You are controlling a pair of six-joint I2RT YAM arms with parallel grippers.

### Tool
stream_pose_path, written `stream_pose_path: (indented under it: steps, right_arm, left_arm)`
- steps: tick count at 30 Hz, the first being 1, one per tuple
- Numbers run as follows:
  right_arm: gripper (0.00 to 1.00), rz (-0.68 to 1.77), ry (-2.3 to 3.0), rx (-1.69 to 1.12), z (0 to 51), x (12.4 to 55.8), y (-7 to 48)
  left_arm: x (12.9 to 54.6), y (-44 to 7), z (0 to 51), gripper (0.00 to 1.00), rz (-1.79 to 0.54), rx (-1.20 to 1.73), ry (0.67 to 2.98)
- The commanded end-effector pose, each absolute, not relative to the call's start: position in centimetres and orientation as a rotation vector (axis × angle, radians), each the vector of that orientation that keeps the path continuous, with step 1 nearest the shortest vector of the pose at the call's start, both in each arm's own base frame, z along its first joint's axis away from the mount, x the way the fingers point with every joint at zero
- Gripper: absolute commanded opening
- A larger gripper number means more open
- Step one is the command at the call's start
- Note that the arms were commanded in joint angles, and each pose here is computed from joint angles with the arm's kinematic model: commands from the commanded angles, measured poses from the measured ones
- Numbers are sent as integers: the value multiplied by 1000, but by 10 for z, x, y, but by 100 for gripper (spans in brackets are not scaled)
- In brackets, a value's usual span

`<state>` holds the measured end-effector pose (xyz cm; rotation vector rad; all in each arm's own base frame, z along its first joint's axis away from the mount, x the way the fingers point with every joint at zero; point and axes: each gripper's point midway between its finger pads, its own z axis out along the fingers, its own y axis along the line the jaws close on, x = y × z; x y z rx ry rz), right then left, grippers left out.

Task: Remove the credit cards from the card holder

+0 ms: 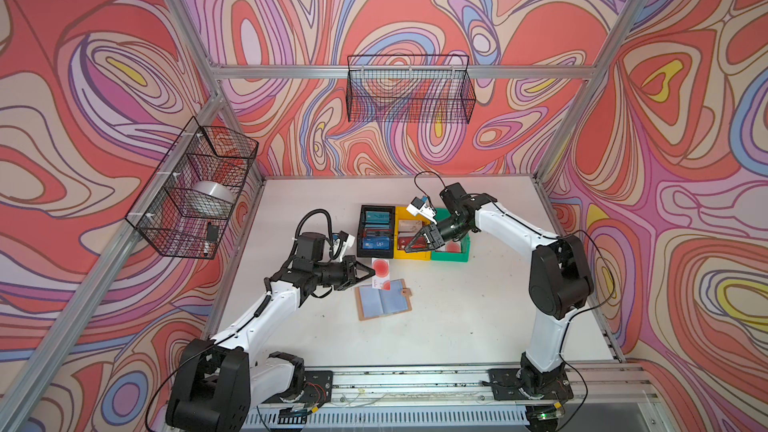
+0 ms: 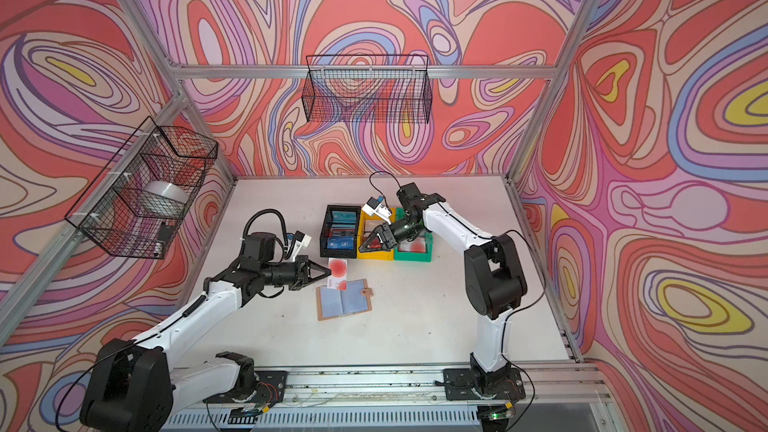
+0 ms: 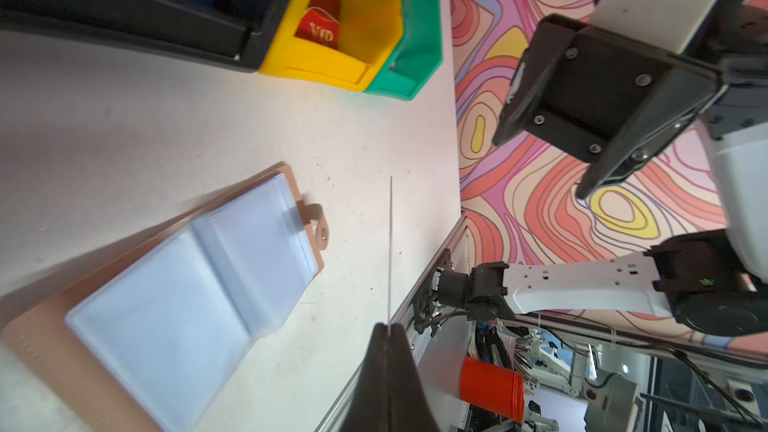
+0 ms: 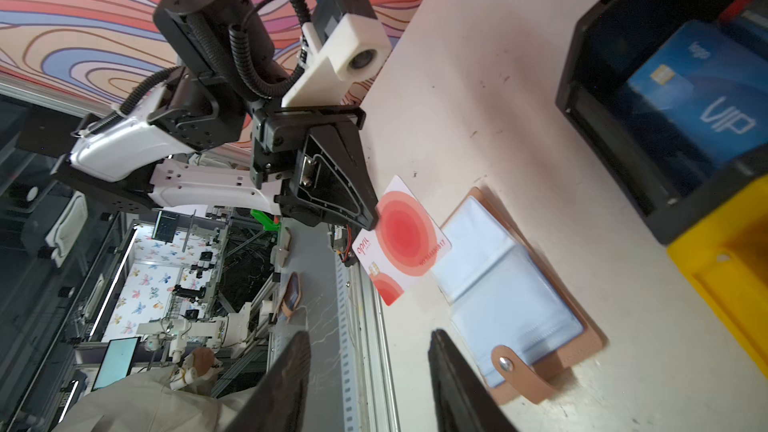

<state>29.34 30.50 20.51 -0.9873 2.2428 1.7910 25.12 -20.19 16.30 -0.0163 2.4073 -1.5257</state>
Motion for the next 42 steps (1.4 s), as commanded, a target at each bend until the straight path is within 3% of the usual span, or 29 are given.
stream_pose_path:
  steps: [1,11,16,24,29,32,37,42]
  right_arm:
    - [50,1930,2208,-987,207,283,309]
    - [51,1995,2176,-996,204,284,313]
    - [47,2037,2138,-1012,208,282,317]
    - [35,2080,2154,-1039,203,271,323]
    - [12,2090,2162,-1049,203,267,324]
    - [11,2085,2158,-1061,205,266,324]
    - [7,2064,2165,-1060,207,266,324]
    - [1,2038,2213,-1015,208,270,325]
  left_arm:
    - [262,-215,202,0,-1634,131,2252]
    - [267,-241,216,0,-1711,258,2197]
    - [270,-245,212,0,-1720,255,2209]
    - [272,-246,208,0,-1718,240,2223]
    - [272,-245,206,0,-1700,230,2238]
    - [272,-244,204,0,-1696,222,2247]
    - [273,-242,201,15,-1671,201,2256]
    - [274,-240,198,17,-1650,185,2266]
